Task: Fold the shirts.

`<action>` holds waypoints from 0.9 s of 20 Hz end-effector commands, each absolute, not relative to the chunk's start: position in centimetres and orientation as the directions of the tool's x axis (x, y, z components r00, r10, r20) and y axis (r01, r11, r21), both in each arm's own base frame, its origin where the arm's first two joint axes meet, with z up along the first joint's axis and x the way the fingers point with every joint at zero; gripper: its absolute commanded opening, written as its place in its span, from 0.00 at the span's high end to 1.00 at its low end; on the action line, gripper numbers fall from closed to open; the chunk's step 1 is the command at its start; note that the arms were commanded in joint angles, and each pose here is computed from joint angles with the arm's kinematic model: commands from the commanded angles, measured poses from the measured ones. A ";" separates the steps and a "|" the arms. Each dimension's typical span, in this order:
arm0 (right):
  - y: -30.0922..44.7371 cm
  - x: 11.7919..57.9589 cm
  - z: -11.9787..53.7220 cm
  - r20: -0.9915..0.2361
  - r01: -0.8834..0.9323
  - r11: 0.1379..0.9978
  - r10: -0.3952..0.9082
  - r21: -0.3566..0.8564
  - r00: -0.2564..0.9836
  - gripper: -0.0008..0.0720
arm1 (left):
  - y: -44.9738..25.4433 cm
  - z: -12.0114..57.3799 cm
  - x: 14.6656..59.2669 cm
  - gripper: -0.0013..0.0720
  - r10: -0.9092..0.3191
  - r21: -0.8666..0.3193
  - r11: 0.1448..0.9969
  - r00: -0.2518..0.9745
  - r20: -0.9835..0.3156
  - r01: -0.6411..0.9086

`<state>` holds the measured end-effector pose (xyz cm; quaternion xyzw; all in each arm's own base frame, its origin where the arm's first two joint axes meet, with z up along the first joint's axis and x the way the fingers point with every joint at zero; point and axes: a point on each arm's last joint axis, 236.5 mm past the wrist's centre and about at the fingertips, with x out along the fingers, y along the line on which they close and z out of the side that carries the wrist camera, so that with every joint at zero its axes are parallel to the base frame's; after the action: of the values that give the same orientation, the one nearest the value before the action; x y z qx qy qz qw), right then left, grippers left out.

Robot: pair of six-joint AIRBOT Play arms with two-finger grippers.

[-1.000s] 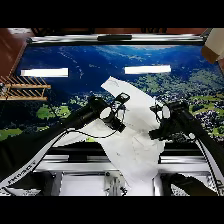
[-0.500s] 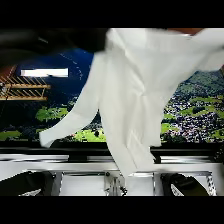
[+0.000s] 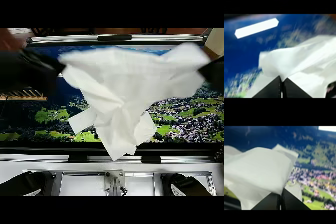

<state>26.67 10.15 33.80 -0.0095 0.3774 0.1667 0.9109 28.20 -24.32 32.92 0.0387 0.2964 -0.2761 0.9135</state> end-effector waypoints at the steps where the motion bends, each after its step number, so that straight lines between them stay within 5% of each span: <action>1: 13.2 27.0 25.3 -0.885 -0.322 0.921 0.328 0.221 0.330 0.90 | -24.1 20.0 27.0 0.92 -0.305 -0.054 0.878 0.469 -0.829 0.475; 6: 14.3 27.9 10.2 -0.982 -0.297 0.936 0.178 0.189 -0.061 0.90 | -28.4 8.3 27.7 0.92 -0.330 -0.166 0.888 0.344 -0.879 0.428; 9: 14.5 27.6 4.7 -0.986 -0.351 0.930 0.062 0.112 -0.152 0.90 | -28.8 5.4 28.3 0.92 -0.304 -0.158 0.899 0.322 -0.897 0.408; 12: 15.4 28.9 4.3 -0.990 -0.355 0.928 0.084 0.118 -0.109 0.90 | -28.2 4.5 29.1 0.91 -0.280 -0.142 0.907 0.316 -0.906 0.395; 13: 15.5 29.1 4.5 -0.991 -0.355 0.927 0.089 0.119 -0.098 0.90 | -27.9 4.5 29.4 0.79 -0.276 -0.142 0.912 0.319 -0.907 0.385; 15: 15.7 29.2 4.8 -0.991 -0.354 0.927 0.099 0.124 -0.086 0.90 | -26.9 4.4 30.1 0.20 -0.263 -0.131 0.916 0.323 -0.909 0.379; 16: 15.7 29.3 4.9 -0.992 -0.351 0.928 0.101 0.123 -0.081 0.90 | -26.2 4.5 30.3 0.12 -0.249 -0.120 0.919 0.317 -0.915 0.375; 18: 15.7 29.4 4.9 -0.992 -0.340 0.932 0.104 0.124 -0.077 0.90 | -23.5 5.1 30.5 0.12 -0.186 -0.053 0.906 0.283 -0.941 0.419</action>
<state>28.96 15.56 5.09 -0.0863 0.7196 0.1688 0.6680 30.25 -26.20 5.02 0.0605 0.5501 -0.1950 0.8097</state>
